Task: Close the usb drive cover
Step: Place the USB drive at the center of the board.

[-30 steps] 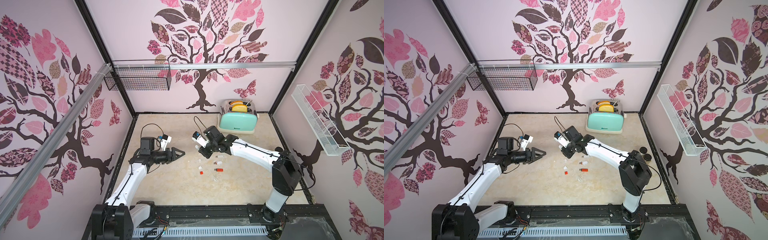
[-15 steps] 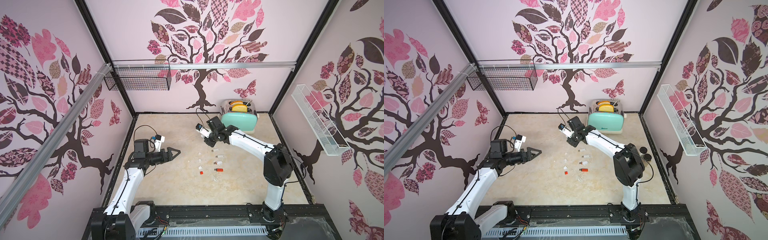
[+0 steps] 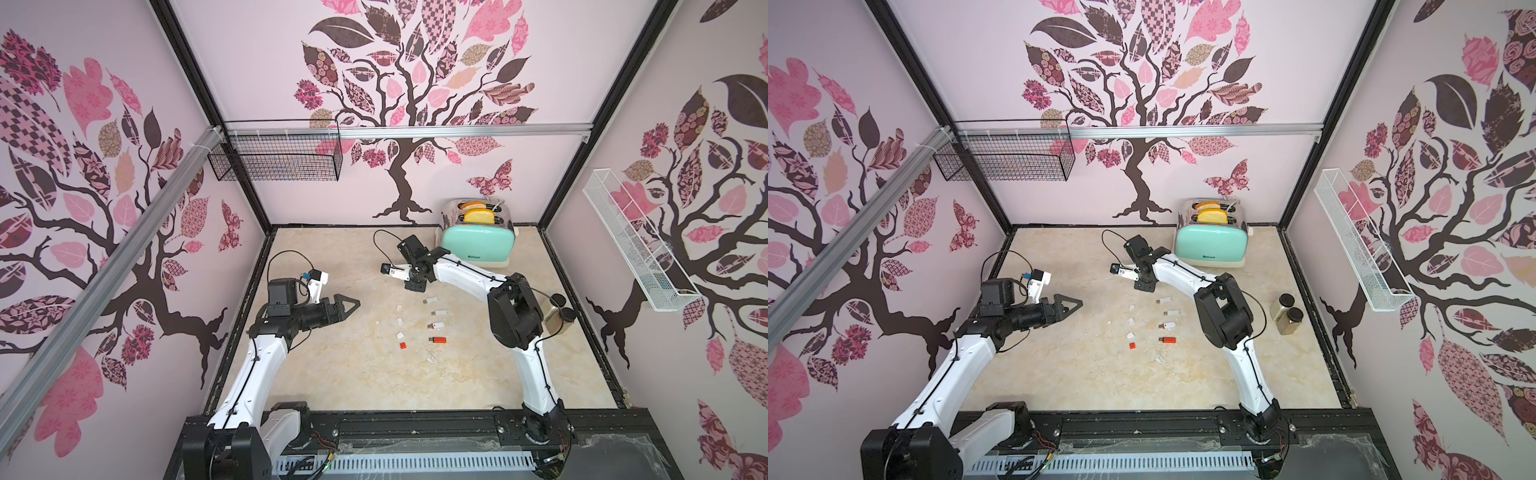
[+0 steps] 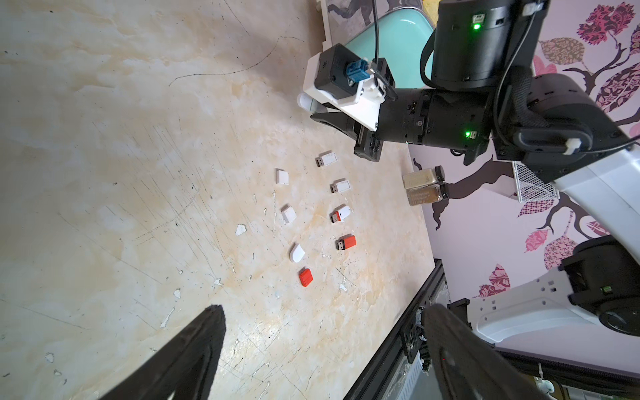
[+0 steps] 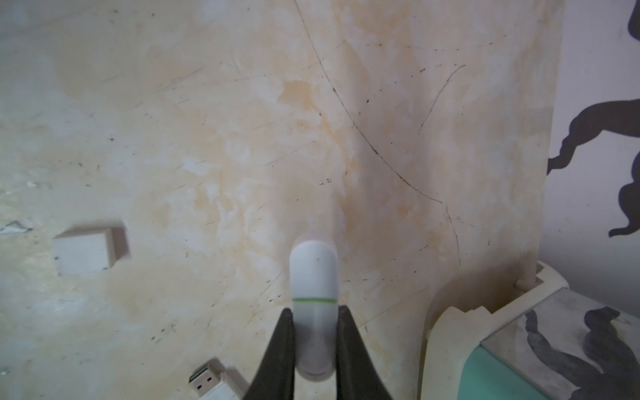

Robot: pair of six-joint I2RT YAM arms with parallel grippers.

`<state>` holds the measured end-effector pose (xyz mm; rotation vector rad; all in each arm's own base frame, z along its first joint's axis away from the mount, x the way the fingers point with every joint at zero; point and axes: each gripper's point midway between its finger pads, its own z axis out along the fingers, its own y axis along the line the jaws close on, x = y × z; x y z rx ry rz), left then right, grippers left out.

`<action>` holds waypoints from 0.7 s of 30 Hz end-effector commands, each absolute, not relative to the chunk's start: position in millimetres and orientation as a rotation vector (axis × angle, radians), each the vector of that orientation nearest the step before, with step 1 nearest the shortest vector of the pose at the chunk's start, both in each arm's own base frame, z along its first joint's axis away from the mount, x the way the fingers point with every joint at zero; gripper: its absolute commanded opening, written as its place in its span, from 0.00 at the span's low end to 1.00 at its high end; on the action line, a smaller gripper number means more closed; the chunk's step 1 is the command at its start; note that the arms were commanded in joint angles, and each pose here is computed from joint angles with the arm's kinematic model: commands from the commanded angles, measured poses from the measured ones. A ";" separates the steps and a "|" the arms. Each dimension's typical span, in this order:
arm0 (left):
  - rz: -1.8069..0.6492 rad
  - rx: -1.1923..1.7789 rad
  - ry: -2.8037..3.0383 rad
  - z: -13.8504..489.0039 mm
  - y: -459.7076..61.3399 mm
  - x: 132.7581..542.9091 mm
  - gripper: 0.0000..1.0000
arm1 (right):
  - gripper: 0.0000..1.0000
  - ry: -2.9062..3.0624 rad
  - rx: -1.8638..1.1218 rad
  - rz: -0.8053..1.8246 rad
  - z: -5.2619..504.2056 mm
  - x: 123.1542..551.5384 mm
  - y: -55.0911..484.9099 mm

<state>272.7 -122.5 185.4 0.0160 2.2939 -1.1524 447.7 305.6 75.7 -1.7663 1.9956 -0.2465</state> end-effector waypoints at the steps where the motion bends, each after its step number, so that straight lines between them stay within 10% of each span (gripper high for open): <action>1: -1.117 0.055 2.272 193.7 -120.5 272.4 0.94 | 0.00 1.921 -1.859 -0.237 73.5 452.5 308.4; 21: -1.104 0.062 2.265 194.7 -119.3 271.2 0.94 | 0.06 2.067 -1.907 -0.149 15.0 433.3 289.4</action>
